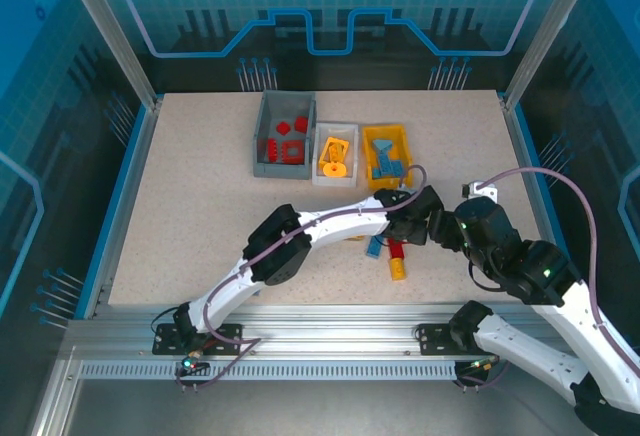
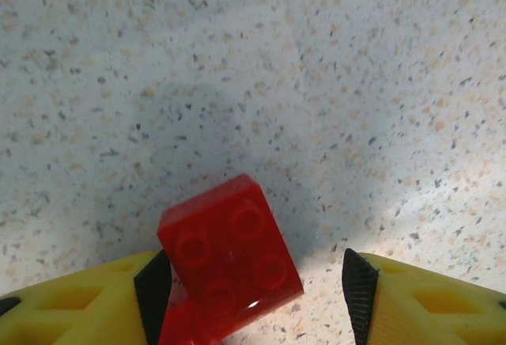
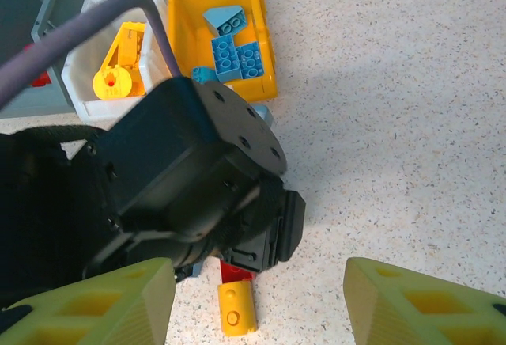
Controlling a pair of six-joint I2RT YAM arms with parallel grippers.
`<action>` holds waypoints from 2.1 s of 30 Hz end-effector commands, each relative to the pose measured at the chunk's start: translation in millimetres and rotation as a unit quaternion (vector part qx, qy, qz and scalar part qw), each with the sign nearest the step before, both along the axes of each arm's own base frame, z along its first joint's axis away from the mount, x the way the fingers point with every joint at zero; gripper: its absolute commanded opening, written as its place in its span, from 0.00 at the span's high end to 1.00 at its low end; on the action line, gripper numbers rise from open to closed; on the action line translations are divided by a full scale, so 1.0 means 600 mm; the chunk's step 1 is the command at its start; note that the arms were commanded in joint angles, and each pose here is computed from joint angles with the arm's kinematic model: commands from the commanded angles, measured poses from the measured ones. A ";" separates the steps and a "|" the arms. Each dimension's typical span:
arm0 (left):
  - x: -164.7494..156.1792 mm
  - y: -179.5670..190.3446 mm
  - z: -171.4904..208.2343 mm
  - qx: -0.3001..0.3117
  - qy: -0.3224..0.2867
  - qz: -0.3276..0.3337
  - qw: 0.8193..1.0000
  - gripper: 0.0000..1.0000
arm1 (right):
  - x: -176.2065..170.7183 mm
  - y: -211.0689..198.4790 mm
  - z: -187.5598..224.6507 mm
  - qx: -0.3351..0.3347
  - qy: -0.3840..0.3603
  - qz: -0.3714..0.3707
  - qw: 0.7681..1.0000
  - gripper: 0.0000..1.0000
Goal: Sort the legos into containers by color
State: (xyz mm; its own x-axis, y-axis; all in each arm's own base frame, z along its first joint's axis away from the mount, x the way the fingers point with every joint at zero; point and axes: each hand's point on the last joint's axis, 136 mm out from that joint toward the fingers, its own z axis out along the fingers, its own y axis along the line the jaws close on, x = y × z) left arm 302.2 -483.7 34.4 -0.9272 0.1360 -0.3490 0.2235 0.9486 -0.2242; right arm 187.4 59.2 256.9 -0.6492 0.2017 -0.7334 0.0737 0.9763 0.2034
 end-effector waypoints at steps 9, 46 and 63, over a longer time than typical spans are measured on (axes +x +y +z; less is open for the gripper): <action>0.022 0.030 -0.046 0.075 -0.020 0.010 0.997 0.44 | -0.006 -0.007 0.004 0.007 -0.011 -0.008 1.000 0.40; 0.183 0.314 0.302 -0.048 -0.161 0.133 0.977 0.73 | 0.027 0.160 0.107 0.108 -0.137 0.227 0.958 0.38; 0.391 0.611 0.217 0.045 -0.157 0.260 0.952 0.73 | 0.179 0.373 0.073 0.157 -0.135 0.312 0.927 0.38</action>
